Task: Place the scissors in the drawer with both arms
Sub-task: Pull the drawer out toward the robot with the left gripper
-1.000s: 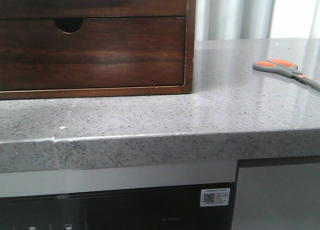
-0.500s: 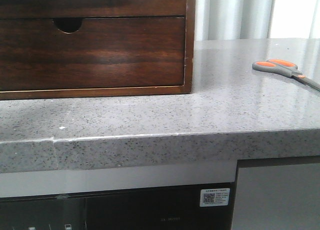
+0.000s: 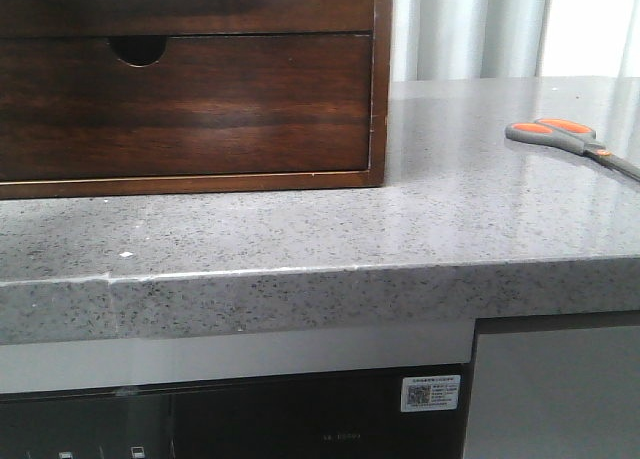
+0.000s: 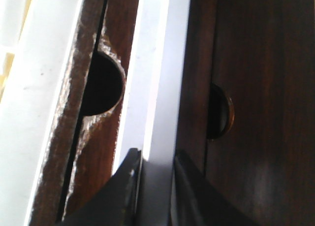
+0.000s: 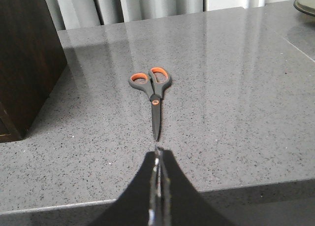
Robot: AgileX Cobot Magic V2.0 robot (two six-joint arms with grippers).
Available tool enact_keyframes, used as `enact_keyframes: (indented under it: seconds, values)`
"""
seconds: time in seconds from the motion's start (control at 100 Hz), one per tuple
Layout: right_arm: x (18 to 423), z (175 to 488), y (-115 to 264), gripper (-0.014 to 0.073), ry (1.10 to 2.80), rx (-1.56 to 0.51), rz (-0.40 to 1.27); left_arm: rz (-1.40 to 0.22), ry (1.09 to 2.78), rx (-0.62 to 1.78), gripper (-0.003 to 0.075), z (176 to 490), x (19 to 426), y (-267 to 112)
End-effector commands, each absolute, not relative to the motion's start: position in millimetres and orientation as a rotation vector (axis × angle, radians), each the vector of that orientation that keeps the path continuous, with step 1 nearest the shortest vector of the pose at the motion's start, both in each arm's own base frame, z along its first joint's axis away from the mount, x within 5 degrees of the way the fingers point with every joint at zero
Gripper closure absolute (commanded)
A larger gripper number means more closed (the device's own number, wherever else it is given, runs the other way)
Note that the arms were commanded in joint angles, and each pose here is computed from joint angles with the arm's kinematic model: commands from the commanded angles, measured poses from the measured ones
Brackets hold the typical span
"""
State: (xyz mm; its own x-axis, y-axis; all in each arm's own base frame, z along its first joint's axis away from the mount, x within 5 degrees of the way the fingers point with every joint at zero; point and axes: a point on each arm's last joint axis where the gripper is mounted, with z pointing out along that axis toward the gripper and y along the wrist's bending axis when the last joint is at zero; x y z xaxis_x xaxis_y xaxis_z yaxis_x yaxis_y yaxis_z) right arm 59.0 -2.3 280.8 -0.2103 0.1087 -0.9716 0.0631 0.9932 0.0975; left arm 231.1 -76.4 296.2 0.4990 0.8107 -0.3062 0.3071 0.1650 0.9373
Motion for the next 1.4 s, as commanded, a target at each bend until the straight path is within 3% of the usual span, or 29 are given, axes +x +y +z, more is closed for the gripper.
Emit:
enact_keyframes:
  seconds: [0.0,0.47,1.09,1.39]
  values:
    - [61,298,-3,0.0661,1.693,0.115,0.034,0.427,1.007,1.363,0.074,307,227,-83]
    - [61,297,-3,0.0661,1.7,0.115,0.034,0.397,1.003,1.344,0.0739,305,205,-83]
    - [60,294,-2,0.0661,1.741,0.119,0.036,0.432,0.898,1.235,0.0739,296,119,-66]
    - [60,293,-2,0.0661,1.75,0.119,0.036,0.442,0.877,1.271,0.0738,291,113,-66]
